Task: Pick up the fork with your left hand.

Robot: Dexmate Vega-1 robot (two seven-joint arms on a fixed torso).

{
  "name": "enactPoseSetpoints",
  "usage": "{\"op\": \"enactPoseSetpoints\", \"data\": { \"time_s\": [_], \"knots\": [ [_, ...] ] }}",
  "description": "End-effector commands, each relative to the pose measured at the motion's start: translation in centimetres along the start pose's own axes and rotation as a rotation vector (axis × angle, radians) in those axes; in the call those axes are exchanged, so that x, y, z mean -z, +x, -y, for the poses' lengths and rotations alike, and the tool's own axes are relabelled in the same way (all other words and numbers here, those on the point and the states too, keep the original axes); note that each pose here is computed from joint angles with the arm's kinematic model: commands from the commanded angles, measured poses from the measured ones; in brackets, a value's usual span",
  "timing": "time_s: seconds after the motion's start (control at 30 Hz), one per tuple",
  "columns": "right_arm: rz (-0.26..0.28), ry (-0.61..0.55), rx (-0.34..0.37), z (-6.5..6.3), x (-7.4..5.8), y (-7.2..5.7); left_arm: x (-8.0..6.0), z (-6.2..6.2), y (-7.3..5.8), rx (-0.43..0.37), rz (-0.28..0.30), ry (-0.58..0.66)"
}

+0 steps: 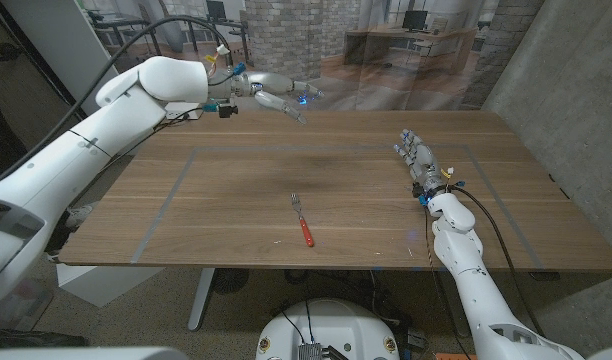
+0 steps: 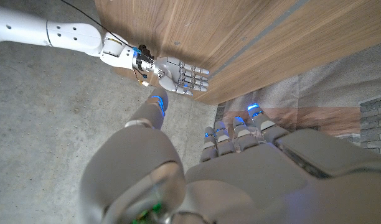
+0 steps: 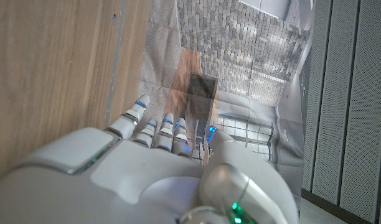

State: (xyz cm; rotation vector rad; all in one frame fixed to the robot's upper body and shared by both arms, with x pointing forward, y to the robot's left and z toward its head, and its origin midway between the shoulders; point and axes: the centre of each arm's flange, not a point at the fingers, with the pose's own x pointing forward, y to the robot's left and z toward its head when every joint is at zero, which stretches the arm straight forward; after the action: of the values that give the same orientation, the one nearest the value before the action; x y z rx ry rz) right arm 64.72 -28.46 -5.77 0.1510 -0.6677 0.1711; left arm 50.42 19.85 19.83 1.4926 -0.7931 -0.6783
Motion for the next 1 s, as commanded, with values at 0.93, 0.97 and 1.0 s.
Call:
{"op": "enactPoseSetpoints", "data": {
  "time_s": [0.93, 0.97, 1.0],
  "knots": [
    [0.045, -0.015, 0.010, 0.2, -0.9, 1.2, -7.9, -4.7, 1.9, 0.265, 0.015, 0.370],
    [0.046, -0.017, 0.010, 0.2, -0.9, 1.2, -8.1, -4.8, 1.9, 0.272, 0.017, 0.377],
    [0.047, -0.017, 0.011, 0.2, -0.9, 1.2, -8.3, -4.8, 1.9, 0.282, 0.017, 0.382]
  ]
}}
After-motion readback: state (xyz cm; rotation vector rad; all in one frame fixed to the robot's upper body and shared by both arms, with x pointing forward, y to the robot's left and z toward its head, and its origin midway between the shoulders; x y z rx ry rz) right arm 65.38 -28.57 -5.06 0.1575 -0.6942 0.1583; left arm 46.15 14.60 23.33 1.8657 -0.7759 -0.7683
